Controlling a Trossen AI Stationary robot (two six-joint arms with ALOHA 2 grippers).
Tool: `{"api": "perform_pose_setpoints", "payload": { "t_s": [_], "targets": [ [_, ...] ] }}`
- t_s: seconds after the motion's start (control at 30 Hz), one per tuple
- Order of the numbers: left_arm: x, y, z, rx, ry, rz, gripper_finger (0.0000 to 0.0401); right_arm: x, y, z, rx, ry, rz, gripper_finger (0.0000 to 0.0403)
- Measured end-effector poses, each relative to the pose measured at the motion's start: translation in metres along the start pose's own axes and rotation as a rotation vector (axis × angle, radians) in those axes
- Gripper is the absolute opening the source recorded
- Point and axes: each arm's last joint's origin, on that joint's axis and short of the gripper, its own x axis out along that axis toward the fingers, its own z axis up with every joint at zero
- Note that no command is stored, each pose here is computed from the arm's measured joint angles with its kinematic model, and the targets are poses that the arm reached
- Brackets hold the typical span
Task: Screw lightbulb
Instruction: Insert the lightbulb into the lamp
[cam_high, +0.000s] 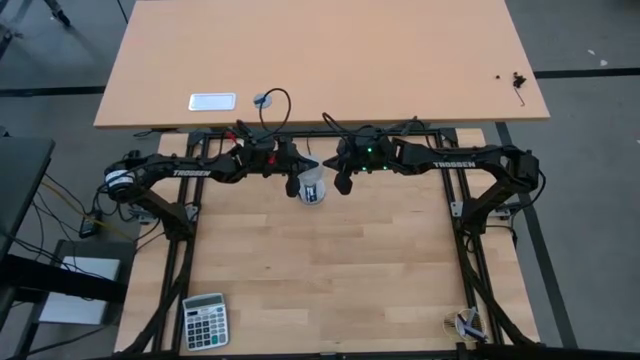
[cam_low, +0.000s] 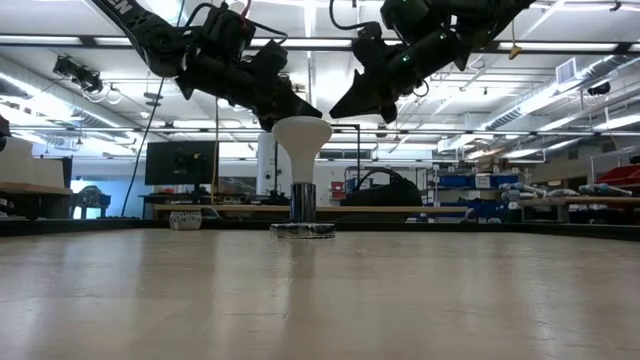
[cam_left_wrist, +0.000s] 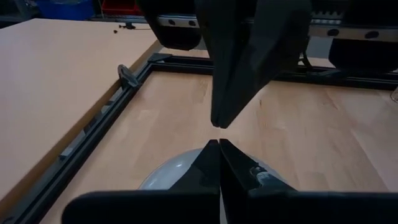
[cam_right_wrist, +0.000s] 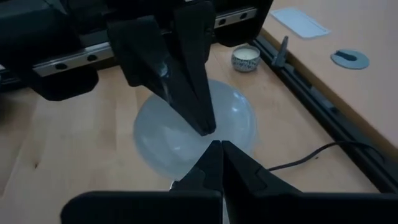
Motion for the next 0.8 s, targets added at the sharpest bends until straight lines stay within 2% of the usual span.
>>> {"api": "perform_pose_setpoints", "payload": {
  "t_s": [0.5, 0.7, 0.8],
  "targets": [
    [0.0, 0.0, 0.0, -0.007, 0.005, -0.001, 0.0, 0.017, -0.006, -0.009, -0.003, 0.013, 0.002, 0.0009],
    [-0.001, 0.001, -0.001, -0.008, 0.005, 0.0, 0.0, 0.017, 0.002, -0.01, 0.015, 0.025, 0.071, 0.0009],
    [0.0, 0.002, 0.0, -0.006, 0.001, 0.003, 0.0, 0.018, 0.011, -0.012, 0.017, 0.037, 0.161, 0.0009]
  ]
}}
